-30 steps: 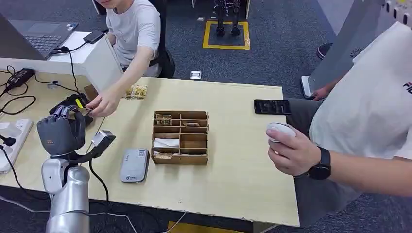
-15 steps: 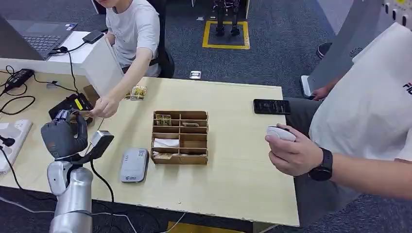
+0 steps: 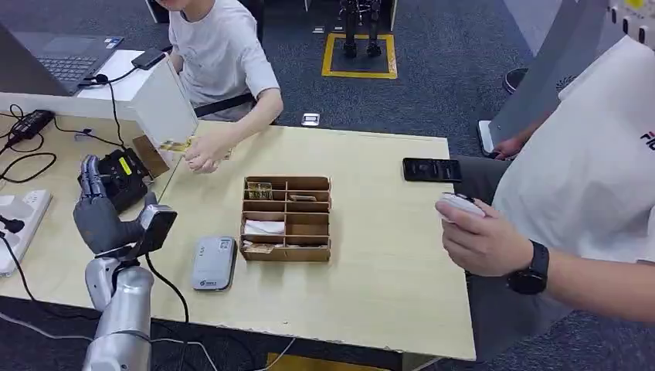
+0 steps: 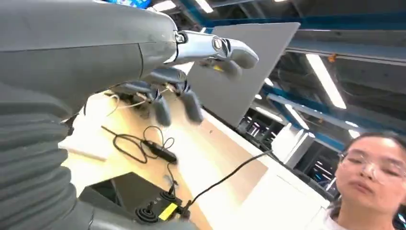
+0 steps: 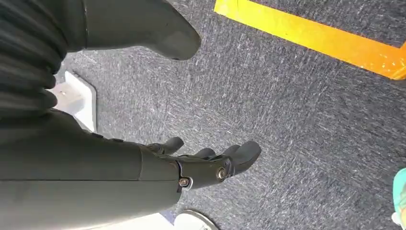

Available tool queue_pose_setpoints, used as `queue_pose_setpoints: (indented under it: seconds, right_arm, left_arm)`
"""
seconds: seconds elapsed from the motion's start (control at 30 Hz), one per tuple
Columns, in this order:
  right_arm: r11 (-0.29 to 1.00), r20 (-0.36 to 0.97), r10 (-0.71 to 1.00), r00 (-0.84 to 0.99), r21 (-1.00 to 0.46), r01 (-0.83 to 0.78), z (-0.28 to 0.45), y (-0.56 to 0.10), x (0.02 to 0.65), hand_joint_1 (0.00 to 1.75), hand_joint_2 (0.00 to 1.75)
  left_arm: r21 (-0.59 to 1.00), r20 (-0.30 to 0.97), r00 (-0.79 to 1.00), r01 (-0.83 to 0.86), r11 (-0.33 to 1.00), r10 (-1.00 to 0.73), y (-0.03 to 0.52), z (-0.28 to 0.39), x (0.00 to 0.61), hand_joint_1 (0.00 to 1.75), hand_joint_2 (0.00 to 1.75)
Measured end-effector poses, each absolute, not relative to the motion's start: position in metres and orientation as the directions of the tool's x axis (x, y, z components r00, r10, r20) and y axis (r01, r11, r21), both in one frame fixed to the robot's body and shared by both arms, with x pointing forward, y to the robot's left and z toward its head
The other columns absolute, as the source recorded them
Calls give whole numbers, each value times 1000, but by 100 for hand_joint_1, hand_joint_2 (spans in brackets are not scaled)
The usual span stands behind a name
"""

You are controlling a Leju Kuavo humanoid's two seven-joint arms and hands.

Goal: Pass the card to the sensor for recognition and then transmit it.

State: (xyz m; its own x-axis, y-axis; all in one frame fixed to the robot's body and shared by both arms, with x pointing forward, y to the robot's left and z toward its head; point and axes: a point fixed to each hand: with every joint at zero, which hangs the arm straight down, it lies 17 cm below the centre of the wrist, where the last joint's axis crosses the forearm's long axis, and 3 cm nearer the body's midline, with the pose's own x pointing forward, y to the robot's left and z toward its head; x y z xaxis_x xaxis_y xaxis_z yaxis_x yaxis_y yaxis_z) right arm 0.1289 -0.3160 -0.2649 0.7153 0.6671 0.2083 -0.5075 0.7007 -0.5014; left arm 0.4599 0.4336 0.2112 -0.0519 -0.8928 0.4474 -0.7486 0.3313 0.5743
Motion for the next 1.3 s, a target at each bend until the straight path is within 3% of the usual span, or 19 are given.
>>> queue_pose_setpoints:
  seconds: [0.5, 0.67, 0.77, 0.93, 1.3]
  right_arm:
    - [703, 212, 665, 716, -501, -505, -265, -316, 129, 0, 175]
    - [717, 211, 646, 734, -497, -488, -265, -317, 126, 0, 175]
    - [723, 208, 638, 741, -494, -483, -266, -318, 122, 0, 175]
    - [733, 214, 624, 751, -494, -468, -266, -319, 122, 0, 175]
    - [741, 198, 608, 769, -489, -460, -267, -321, 117, 0, 175]
  left_arm:
    - [562, 548, -112, -685, 464, -829, 418, 182, 477, 0, 175]
    - [618, 581, -268, -470, 631, -768, 357, 149, 472, 0, 175]
    - [682, 538, -351, -354, 640, -767, 302, 141, 452, 0, 175]
    - [744, 437, -458, -299, 597, -774, 239, 153, 431, 0, 175]
    - [822, 255, -548, -311, 477, -797, 199, 159, 389, 0, 175]
